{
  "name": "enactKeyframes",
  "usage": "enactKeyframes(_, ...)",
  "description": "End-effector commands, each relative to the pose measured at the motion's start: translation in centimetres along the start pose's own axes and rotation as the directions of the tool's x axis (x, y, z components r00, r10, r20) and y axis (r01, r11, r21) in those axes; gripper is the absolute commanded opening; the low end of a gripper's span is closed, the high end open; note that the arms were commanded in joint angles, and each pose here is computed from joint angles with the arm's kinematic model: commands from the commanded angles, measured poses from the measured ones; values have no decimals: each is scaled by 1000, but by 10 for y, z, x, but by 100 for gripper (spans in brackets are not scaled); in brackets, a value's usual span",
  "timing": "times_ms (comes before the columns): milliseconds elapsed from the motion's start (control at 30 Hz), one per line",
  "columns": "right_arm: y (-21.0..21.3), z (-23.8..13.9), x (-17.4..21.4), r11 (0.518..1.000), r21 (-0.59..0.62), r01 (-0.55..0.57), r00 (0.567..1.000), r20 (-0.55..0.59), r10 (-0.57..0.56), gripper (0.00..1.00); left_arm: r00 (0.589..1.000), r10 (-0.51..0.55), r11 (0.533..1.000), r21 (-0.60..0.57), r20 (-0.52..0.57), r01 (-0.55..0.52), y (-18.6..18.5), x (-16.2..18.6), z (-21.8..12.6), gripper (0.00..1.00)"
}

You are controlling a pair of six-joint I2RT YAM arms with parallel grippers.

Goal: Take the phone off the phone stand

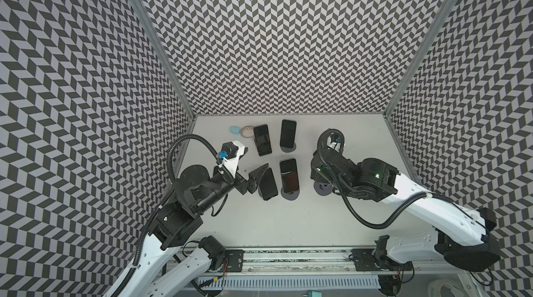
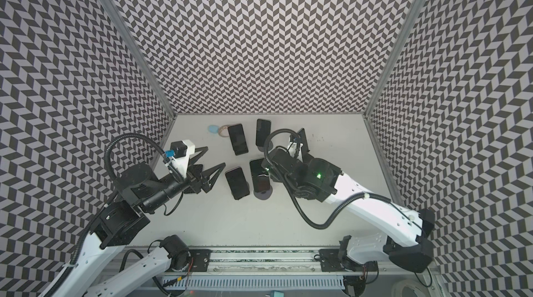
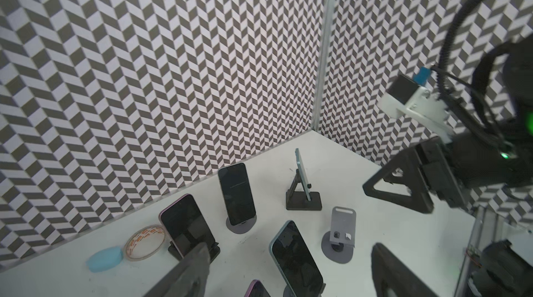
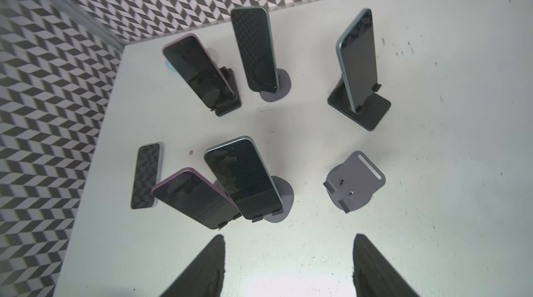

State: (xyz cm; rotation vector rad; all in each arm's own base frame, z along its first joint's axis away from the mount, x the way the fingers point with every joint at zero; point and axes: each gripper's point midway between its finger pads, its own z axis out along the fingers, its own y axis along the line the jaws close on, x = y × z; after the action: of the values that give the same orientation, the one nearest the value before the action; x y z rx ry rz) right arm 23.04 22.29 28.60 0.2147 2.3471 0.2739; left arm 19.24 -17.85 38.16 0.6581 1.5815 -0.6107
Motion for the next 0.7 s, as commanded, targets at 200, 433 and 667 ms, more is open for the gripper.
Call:
enactKeyframes(200,-29,53,20,979,113,-171,985,49,167,78,980,196,960,198,18,-196,-35,24,1,91)
enactKeyframes(433,-76,111,31,942,200,-268,959,-35,280,81,977,214,947,242,17,-212,-43,26,-2,92)
enactKeyframes(667,-84,146,43,899,318,-300,936,-87,342,85,979,201,960,207,-36,-190,-37,43,-11,93)
